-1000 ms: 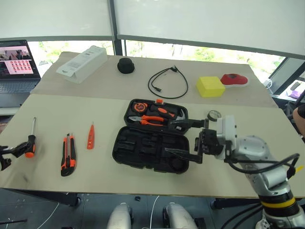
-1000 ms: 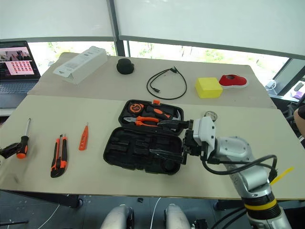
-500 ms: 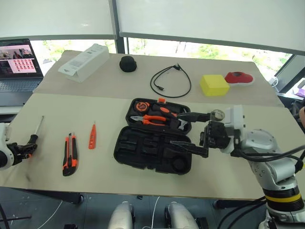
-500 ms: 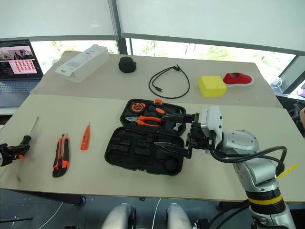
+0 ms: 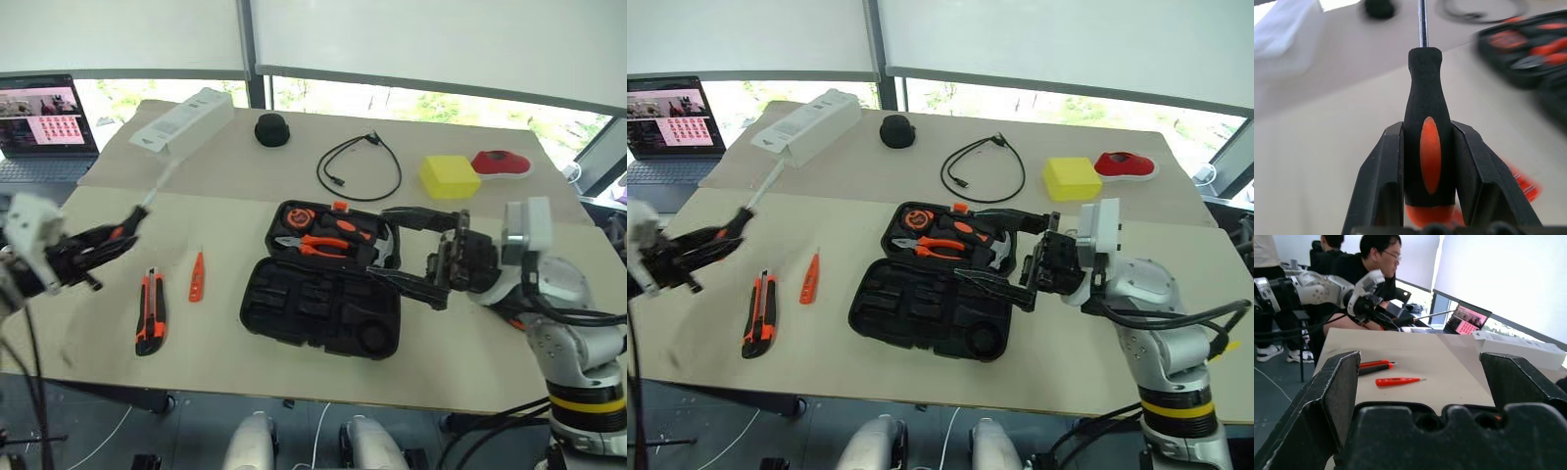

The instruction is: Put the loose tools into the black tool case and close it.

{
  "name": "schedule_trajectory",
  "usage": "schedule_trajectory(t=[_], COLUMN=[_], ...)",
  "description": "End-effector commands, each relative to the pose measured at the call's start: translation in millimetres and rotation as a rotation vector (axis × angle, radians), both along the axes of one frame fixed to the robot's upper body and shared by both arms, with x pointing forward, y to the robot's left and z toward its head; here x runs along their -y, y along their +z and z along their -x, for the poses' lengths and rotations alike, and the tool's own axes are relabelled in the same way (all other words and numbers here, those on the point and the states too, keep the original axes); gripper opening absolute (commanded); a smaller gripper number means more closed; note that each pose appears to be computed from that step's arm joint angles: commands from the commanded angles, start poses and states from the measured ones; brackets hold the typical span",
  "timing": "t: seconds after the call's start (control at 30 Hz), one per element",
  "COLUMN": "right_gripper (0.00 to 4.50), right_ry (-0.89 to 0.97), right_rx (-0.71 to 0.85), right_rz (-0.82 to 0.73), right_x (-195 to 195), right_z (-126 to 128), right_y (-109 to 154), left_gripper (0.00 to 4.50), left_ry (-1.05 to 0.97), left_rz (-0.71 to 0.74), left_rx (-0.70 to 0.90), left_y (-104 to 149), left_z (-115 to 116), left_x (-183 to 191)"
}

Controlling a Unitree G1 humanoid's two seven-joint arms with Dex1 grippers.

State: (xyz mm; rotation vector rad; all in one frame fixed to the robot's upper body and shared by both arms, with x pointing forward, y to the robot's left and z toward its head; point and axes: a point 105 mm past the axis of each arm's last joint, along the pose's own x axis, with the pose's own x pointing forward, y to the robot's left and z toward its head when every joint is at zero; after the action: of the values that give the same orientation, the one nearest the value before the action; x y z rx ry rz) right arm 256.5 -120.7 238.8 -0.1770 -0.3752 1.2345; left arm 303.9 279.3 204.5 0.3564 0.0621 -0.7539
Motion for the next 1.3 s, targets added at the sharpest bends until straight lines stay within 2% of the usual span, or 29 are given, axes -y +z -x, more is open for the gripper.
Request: schedule_trajectory(t=[0.03,0.1,0.27,0.5,0.8,0.87,0.93,0.97,1.07,1.13,1.27,1.3], right_gripper=[4.5,4.5,4.5,4.5,4.5,4.5,4.5,4.5,4.5,4.5,4.5,4.5], right_ry=[-0.057,-0.066,-0.1,-0.153,-0.167,-0.166,-0.165,-0.164,-0.158,-0.16,-0.192,-0.196], right_rx=[-0.007,-0.059,-0.125,-0.152,-0.17,-0.175,-0.182,-0.187,-0.203,-0.215,-0.22,-0.221], right_rz=[0.045,0.09,0.125,0.1,0.065,0.062,0.057,0.056,0.055,0.057,0.051,0.051], right_x=[13,15,19,24,29,29,31,32,32,34,40,42], right_z=[4,7,11,15,26,28,30,31,33,35,33,32], right_y=[4,-5,-14,-22,-31,-32,-35,-36,-39,-42,-44,-45], left_gripper=[0.88,0.88,0.88,0.88,0.88,0.88,1.89,2.14,3.25,3.25,3.25,3.0], left_ry=[-0.351,-0.486,-0.605,-0.621,-0.656,-0.68,-0.688,-0.691,-0.668,-0.641,-0.616,-0.592], left_rz=[-0.188,-0.3,-0.497,-0.609,-0.712,-0.708,-0.657,-0.614,-0.426,-0.34,-0.266,-0.228], left_rx=[-0.014,-0.033,-0.019,0.031,0.077,0.056,0.063,0.078,0.15,0.167,0.109,0.085], left_y=[-13,-26,-50,-68,-75,-75,-70,-65,-42,-34,-45,-47], left_z=[-3,-6,-25,-53,-60,-56,-53,-51,-49,-48,-45,-47], left_x=[74,105,138,169,177,176,179,183,196,197,186,184])
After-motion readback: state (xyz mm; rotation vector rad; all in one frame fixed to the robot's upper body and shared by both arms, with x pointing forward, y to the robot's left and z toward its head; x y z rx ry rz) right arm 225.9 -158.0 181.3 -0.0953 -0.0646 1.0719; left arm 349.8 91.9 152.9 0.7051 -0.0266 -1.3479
